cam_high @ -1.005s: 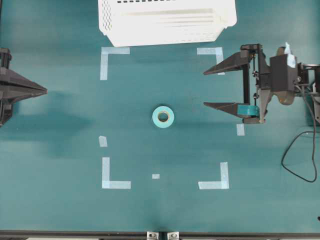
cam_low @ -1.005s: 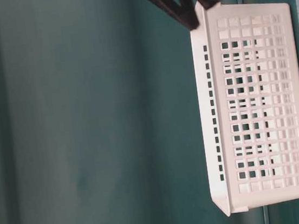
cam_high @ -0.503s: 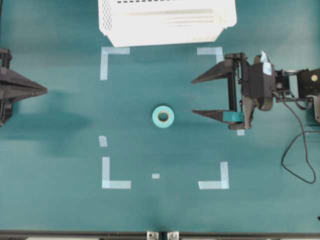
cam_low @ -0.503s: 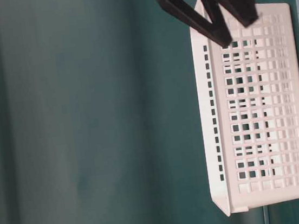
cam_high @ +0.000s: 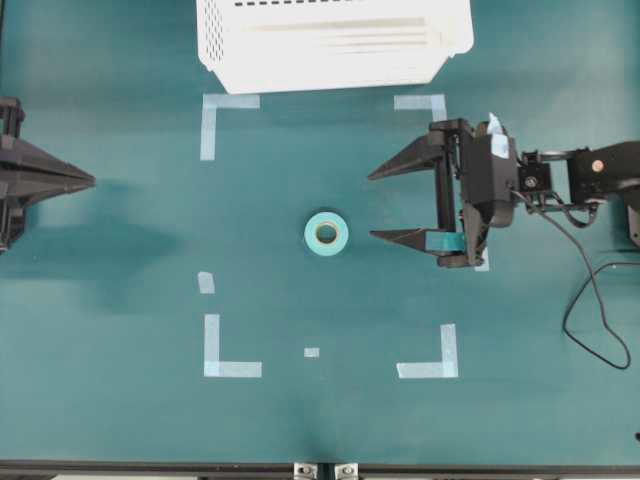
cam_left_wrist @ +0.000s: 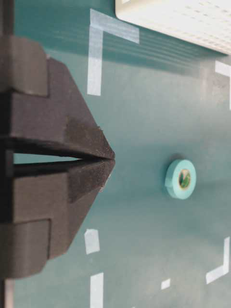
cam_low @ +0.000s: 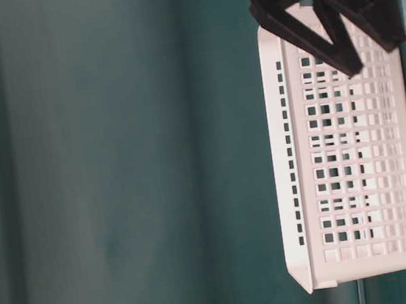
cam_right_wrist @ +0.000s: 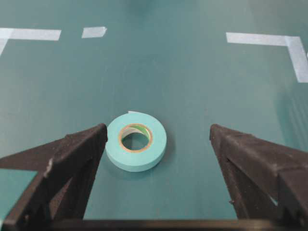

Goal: Put the tape in the middle into the white basket.
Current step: 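Move the open right gripper left toward the light-blue tape roll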

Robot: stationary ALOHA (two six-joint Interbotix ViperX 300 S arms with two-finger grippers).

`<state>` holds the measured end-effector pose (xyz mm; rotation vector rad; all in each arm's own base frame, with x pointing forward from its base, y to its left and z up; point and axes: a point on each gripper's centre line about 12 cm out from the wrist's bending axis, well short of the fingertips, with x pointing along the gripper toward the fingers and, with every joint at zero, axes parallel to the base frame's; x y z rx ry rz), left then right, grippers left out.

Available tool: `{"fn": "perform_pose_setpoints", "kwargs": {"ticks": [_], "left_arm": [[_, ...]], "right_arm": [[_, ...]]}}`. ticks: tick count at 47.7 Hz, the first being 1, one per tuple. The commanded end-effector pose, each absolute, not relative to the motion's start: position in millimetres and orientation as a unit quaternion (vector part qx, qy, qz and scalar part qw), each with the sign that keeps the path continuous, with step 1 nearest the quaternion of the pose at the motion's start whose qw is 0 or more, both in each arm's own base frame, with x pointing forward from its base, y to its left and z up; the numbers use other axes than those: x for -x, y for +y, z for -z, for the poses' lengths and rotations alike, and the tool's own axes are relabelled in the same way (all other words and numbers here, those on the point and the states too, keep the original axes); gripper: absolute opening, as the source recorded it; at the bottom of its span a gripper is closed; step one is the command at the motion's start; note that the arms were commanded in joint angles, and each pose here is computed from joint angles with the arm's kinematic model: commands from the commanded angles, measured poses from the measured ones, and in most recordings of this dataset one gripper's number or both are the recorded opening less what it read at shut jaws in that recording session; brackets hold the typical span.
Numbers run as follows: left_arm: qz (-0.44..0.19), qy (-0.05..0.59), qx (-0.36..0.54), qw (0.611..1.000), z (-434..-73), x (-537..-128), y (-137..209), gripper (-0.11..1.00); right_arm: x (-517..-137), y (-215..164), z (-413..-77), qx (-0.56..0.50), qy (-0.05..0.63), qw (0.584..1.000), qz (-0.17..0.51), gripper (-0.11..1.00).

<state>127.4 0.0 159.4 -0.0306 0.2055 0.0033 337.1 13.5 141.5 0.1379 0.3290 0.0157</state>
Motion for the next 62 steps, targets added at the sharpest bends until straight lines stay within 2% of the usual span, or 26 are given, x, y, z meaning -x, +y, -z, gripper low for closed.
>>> {"fn": "perform_pose_setpoints", "kwargs": {"ticks": [1,62], "left_arm": [[-0.004,0.096,0.017,0.995,-164.3,-129.0,0.6,-0.11],[-0.005,0.096,0.017,0.995,-164.3,-129.0,0.8,-0.11]], "right_arm": [[-345.6,17.0,-148.2,-0.071,0.149,0.986,-0.013,0.97],[-383.3,24.7,-104.9,-0.104,0.192,0.976,-0.010,0.97]]}}
